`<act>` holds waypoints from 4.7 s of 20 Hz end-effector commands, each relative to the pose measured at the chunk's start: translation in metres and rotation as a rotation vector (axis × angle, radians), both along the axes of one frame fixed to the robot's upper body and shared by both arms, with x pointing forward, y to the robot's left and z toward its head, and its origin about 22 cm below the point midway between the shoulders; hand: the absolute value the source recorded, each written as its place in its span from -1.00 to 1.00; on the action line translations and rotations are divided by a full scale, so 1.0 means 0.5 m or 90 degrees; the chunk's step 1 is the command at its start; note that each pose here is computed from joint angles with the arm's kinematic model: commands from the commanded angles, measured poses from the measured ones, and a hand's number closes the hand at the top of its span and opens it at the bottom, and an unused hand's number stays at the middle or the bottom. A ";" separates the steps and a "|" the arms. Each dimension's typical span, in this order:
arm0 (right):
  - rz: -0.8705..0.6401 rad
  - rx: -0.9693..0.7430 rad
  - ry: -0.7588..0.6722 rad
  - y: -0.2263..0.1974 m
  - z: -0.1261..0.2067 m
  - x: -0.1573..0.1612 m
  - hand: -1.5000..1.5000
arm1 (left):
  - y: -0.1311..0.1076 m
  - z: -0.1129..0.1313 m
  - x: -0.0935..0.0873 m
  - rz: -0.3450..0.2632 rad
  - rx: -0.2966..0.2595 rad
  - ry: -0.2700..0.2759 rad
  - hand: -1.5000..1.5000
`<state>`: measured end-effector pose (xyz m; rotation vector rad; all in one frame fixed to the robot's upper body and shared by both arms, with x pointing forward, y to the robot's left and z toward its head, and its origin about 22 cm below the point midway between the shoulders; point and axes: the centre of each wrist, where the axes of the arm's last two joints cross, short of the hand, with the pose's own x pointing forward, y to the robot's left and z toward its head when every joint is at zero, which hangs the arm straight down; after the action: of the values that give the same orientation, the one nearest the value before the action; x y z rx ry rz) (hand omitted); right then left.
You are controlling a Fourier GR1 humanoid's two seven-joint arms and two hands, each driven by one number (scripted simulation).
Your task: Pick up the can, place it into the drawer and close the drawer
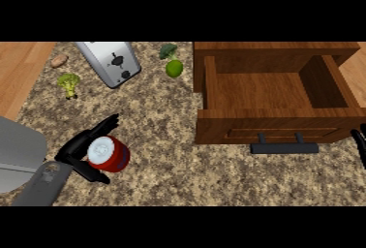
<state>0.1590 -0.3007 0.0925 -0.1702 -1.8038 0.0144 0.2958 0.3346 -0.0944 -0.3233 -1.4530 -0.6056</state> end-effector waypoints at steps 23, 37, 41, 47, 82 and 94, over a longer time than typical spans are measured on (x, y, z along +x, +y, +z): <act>-0.003 0.018 -0.003 0.024 -0.024 -0.018 -1.00 | -0.144 0.017 0.026 -0.154 -0.138 0.011 1.00; -0.033 0.020 -0.008 -0.009 -0.011 -0.034 -1.00 | -0.135 0.061 0.035 0.426 -0.173 -0.100 1.00; -0.006 0.019 -0.018 -0.024 -0.008 -0.061 -1.00 | -0.130 0.155 0.036 0.390 -0.164 -0.101 1.00; -0.013 0.020 -0.017 0.011 0.030 -0.028 -1.00 | -0.267 0.272 0.057 0.346 -0.152 -0.154 1.00; -0.014 0.022 -0.022 0.004 0.009 -0.002 -1.00 | -0.682 0.660 0.216 0.282 -0.081 -0.181 1.00; -0.008 0.010 -0.024 -0.007 -0.012 -0.002 -1.00 | -0.715 0.676 0.249 0.303 -0.037 -0.210 1.00</act>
<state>0.1546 -0.3035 0.0967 -0.1650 -1.8399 -0.0176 0.4174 -0.0179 0.2395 0.0574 -1.7808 -0.2359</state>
